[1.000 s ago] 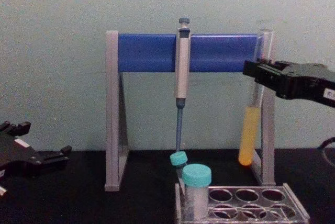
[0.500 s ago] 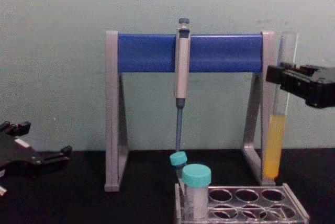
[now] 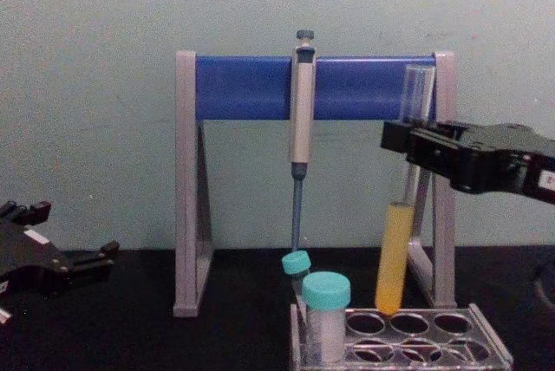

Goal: Pick up the test tube from the test tube rack, shake it, then place it back into the test tube rack.

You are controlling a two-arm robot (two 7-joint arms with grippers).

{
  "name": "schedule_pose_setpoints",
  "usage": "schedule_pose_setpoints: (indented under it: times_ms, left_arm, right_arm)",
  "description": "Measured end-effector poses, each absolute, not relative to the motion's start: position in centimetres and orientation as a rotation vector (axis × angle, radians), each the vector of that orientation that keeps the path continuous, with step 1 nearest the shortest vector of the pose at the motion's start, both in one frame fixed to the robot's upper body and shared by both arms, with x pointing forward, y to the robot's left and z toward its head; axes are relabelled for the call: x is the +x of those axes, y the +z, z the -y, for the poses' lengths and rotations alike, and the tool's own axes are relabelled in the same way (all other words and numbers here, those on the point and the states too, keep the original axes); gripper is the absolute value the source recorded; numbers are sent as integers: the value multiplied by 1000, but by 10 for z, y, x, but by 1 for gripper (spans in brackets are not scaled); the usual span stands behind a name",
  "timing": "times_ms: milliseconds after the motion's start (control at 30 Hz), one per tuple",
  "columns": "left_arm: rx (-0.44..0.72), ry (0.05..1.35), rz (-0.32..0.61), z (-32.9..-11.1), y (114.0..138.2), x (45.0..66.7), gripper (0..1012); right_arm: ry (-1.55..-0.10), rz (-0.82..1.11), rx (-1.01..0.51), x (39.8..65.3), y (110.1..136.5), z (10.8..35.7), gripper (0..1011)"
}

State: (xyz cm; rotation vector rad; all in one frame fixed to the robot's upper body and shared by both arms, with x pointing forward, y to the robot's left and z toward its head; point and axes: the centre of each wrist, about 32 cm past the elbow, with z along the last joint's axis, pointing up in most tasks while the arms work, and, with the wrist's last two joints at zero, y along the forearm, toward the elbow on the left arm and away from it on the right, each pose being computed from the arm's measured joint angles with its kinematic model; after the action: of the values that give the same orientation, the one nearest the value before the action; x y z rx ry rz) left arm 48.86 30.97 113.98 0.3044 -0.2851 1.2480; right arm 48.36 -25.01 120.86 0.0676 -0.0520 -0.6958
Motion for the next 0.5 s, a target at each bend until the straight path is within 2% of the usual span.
schedule_pose_setpoints:
  times_ms: [267,500]
  left_arm:
    - [304,1248,285,-310,1140,489,1001]
    - [304,1248,285,-310,1140,489,1001]
  right_arm:
    - [-741,99,75,502,1208,243,234]
    - [-782,106,61,509,1208,244,235]
